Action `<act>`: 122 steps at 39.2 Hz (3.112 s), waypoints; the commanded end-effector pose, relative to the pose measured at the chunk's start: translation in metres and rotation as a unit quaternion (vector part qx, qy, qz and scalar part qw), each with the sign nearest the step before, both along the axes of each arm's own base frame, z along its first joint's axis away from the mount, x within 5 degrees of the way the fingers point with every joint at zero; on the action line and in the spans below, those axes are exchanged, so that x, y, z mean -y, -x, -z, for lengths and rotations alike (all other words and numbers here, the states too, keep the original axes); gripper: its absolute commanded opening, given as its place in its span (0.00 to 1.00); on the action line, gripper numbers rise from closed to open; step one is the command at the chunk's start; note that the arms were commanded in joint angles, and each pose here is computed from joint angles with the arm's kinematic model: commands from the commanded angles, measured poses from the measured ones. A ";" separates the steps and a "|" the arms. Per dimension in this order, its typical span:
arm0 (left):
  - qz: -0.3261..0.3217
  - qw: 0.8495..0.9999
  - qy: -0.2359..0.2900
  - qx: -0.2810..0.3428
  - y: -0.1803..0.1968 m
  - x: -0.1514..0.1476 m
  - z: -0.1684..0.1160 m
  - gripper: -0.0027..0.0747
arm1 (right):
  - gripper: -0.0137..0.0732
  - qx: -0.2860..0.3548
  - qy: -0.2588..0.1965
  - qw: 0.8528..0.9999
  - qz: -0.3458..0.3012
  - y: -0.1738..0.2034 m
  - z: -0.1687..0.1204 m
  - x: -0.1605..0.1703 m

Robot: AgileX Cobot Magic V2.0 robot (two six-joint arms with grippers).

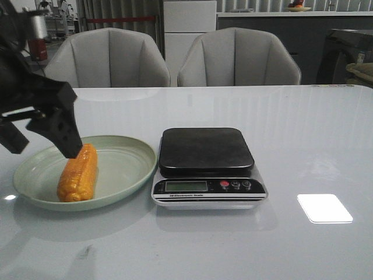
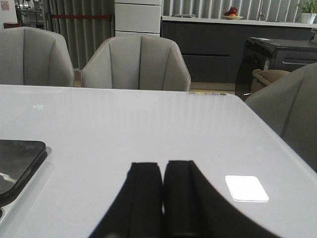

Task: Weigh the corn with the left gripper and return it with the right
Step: 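Lower the left gripper over the corn cob on the green plate, then grasp the corn cob with the left gripper and carry it onto the scale, then lower the corn onto the scale pan and open the left gripper, then raise the left gripper away and let the scale read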

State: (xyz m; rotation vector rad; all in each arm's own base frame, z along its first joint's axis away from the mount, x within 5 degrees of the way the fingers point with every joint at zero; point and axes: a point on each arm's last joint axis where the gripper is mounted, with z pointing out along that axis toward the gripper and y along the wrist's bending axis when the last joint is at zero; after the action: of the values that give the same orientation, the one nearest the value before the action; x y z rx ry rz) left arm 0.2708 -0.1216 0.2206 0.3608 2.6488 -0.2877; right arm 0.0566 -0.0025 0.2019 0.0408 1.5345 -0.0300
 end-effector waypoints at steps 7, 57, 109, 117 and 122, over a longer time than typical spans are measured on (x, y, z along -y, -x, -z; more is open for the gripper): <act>-0.015 1.000 0.018 0.013 -0.034 0.018 0.005 0.78 | 0.34 0.042 0.009 0.999 0.001 0.002 -0.004 0.000; 0.027 0.984 0.176 0.026 -0.064 0.143 -0.028 0.20 | 0.34 0.042 0.009 0.999 0.001 0.002 -0.004 0.000; 0.092 0.974 0.159 0.134 0.021 0.077 -0.120 0.75 | 0.34 0.042 0.009 0.999 0.001 0.002 -0.004 0.000; 0.110 0.964 0.152 0.186 0.066 0.042 -0.136 0.75 | 0.34 0.042 0.009 0.999 0.001 0.002 -0.004 0.000; 0.114 0.955 0.157 0.223 0.098 0.017 -0.146 0.75 | 0.34 0.042 0.009 0.999 0.001 0.002 -0.004 0.000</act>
State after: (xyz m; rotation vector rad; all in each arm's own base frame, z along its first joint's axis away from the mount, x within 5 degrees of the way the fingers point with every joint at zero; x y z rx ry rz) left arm 0.1917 -0.1523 0.3416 0.5775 2.2292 -0.5857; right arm 0.0566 -0.0025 0.2019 0.0408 1.5345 -0.0300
